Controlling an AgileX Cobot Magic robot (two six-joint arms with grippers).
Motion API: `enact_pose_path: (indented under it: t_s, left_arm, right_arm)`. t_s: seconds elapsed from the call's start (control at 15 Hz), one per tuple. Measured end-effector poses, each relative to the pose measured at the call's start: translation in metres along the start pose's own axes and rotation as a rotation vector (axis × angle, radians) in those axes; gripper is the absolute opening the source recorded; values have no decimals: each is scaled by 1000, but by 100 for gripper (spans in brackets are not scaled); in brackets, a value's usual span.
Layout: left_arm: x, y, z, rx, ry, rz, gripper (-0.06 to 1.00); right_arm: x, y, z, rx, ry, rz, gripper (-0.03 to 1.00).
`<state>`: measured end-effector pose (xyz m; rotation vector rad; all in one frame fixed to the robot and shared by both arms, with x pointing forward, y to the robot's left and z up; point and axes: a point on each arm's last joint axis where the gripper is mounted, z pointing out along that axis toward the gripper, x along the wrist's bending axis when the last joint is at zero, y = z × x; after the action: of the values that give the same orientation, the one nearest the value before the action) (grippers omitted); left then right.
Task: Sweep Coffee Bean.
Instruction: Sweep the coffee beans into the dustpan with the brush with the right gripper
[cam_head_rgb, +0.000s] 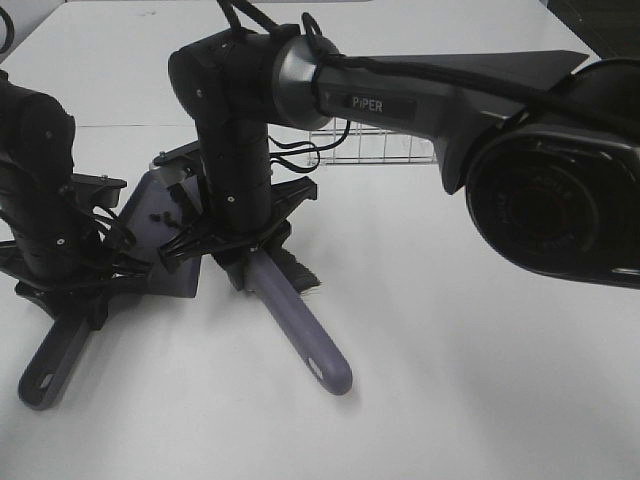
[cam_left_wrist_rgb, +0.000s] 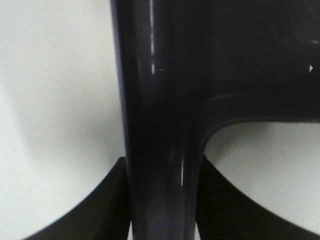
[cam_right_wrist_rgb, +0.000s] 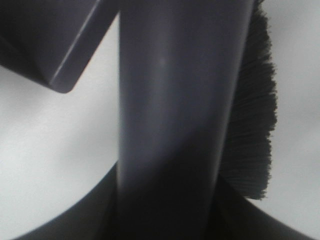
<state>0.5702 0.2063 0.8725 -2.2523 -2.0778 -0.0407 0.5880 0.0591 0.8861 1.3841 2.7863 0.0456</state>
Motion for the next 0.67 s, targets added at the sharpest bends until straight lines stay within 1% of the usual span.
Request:
enact_pose_path:
  t_s: [0.13,0.27,0.47,0.6,0.67]
  left_arm:
    - [0,0,0,-1,0,1,34]
    - [0,0,0,-3,-1,1,34]
    - [0,0,0,-4,-2,0,34]
    - [0,0,0,-4,-2,0,34]
    - [0,0,0,-4,-2,0,34]
  right_arm:
    - [7,1,-2,-7,15,-7,31]
    - [11,6,-13,-44,45,-2,31]
    - [17,19,-42,-144,107,8,31]
    - [18,28,-64,-226,119,1,31]
    - [16,30,-72,-255,101,-4,31]
